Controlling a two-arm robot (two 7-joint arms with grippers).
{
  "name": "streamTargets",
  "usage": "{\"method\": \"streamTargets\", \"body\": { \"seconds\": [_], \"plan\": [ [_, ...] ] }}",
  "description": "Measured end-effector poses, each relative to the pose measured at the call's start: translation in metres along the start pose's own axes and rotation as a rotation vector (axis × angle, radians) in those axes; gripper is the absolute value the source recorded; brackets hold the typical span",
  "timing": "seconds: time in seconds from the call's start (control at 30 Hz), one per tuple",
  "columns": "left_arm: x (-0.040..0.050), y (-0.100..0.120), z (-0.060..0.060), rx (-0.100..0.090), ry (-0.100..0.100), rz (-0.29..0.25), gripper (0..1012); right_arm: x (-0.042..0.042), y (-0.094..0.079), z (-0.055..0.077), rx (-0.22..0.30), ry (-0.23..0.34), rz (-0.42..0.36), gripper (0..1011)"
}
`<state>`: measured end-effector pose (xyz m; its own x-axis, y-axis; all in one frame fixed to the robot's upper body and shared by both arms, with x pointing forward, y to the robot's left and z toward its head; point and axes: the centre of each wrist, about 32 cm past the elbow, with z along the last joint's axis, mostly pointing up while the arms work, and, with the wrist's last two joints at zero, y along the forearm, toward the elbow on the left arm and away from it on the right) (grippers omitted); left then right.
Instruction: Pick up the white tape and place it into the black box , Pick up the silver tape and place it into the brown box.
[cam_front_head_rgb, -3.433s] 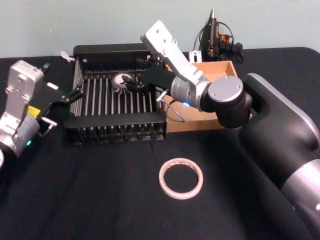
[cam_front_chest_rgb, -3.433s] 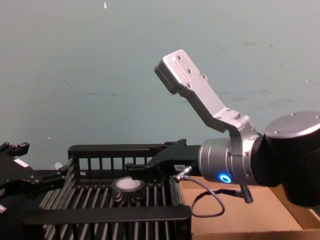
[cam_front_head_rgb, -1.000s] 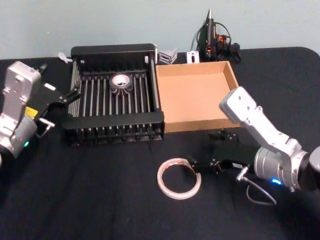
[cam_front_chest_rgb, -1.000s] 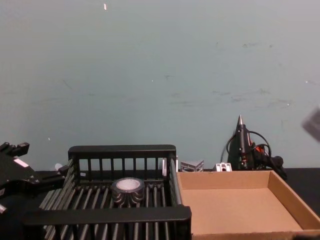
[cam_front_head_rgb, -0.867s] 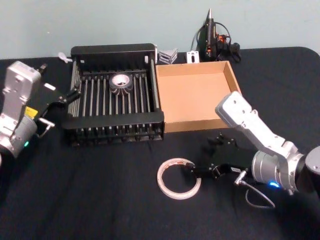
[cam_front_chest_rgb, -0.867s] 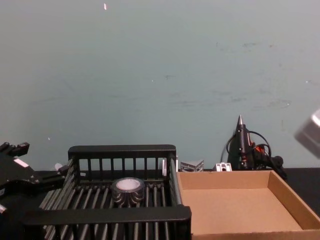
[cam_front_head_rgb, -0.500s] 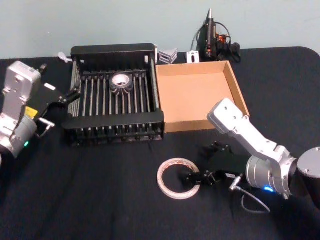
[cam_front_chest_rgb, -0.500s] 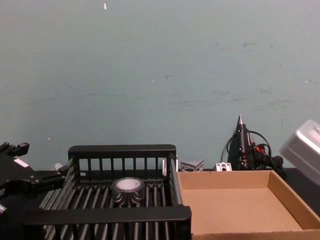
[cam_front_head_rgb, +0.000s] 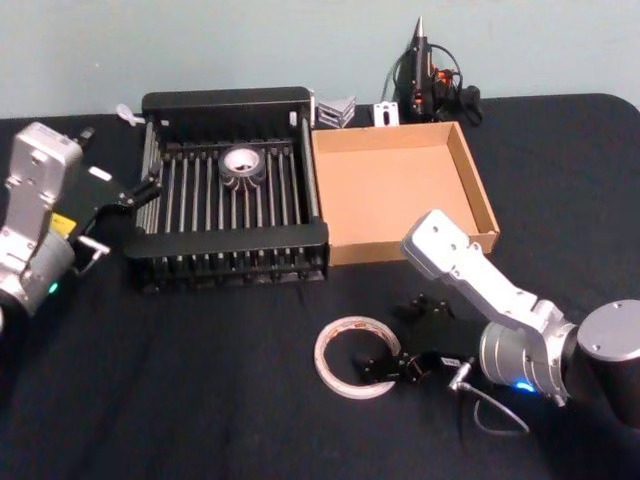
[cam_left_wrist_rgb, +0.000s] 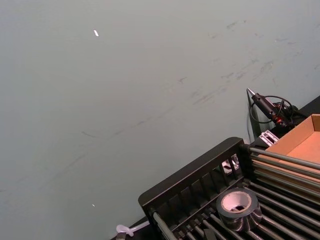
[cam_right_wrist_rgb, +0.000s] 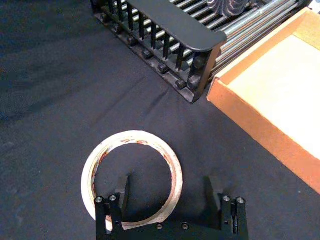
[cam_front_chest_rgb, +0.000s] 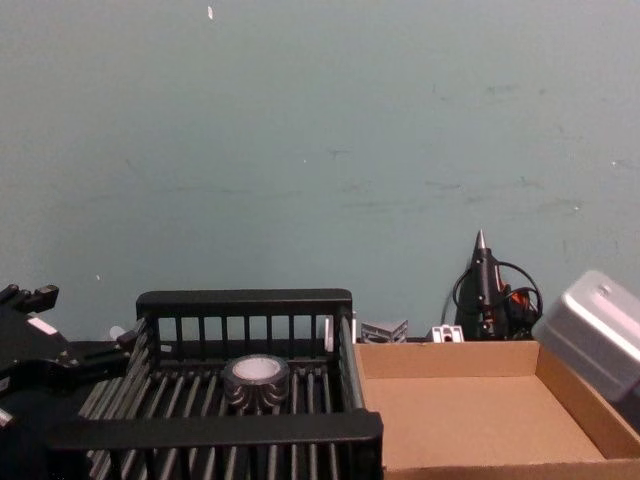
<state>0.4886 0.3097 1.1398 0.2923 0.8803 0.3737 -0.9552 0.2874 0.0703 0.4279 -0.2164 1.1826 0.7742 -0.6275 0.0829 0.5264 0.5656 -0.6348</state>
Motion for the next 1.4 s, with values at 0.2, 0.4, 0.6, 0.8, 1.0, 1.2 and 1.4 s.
{"method": "streamTargets", "body": {
  "seconds": [0.2,0.4,0.6,0.8,1.0,1.2,1.4],
  "plan": [
    [0.0000,0.0000,0.0000,0.000,0.000,0.000,1001,-0.0010,0.0039,-0.0001,-0.006,-0.001,0.000,1003],
    [0.0000,0.0000,0.0000,0.000,0.000,0.000,1000,-0.0012,0.0072,-0.0004,-0.010,0.000,-0.003,1003],
    [0.0000,0.0000,0.0000,0.000,0.000,0.000,1001,-0.0015,0.0092,-0.0006,-0.012,0.003,-0.003,1003],
    [0.0000,0.0000,0.0000,0.000,0.000,0.000,1001,-0.0018,0.0098,-0.0009,-0.013,0.005,-0.005,1003],
    [0.0000,0.0000,0.0000,0.000,0.000,0.000,1001,-0.0017,0.0097,-0.0010,-0.014,0.004,-0.005,1003],
    [0.0000,0.0000,0.0000,0.000,0.000,0.000,1001,-0.0017,0.0095,-0.0010,-0.014,0.004,-0.005,958],
    [0.0000,0.0000,0.0000,0.000,0.000,0.000,1001,-0.0016,0.0094,-0.0010,-0.014,0.004,-0.005,924]
  ]
}}
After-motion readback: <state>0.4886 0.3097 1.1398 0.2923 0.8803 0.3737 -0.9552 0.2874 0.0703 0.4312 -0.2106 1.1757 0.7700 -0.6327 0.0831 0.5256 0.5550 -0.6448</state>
